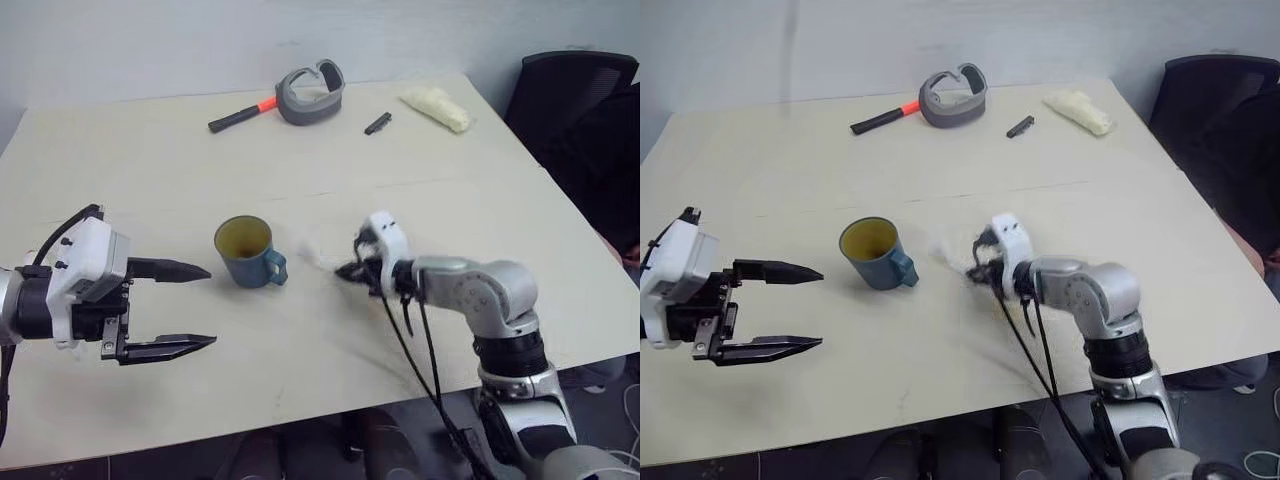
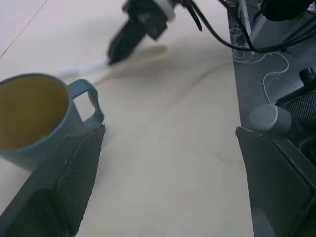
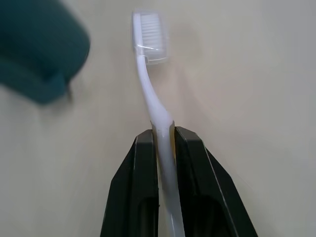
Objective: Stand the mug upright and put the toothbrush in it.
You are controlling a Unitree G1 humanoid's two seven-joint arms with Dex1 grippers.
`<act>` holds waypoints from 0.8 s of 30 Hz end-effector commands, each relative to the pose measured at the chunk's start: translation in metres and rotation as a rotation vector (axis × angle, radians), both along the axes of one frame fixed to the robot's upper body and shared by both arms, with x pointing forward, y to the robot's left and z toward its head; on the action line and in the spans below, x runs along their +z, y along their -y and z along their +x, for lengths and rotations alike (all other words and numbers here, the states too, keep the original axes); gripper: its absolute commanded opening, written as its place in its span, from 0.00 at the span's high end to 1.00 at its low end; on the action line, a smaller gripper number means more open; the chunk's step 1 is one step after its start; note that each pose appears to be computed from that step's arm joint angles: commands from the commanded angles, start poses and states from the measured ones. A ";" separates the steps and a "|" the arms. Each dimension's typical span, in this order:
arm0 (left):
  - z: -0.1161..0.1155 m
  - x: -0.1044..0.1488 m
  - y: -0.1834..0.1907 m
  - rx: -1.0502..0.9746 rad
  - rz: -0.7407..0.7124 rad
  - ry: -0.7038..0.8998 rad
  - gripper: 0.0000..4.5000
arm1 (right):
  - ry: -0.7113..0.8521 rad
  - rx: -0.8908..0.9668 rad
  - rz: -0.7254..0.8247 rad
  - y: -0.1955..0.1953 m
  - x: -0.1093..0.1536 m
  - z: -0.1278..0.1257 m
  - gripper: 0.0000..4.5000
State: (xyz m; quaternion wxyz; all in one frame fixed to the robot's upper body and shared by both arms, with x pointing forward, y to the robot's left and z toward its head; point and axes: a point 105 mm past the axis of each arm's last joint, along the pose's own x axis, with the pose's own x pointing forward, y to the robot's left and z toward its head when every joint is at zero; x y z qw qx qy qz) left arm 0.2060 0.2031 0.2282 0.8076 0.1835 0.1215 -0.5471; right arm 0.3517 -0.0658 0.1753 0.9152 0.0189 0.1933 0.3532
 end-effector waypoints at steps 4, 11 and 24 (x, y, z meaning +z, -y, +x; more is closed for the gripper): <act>0.003 0.028 -0.020 0.148 -0.137 0.091 0.00 | 0.295 0.069 0.306 -0.028 0.095 0.007 0.96; 0.006 0.033 -0.025 0.215 -0.180 0.119 0.00 | 0.371 0.254 0.555 -0.112 0.126 0.000 0.96; -0.002 0.033 -0.030 0.276 -0.167 0.132 0.00 | 0.330 0.368 0.680 -0.178 0.102 -0.021 0.96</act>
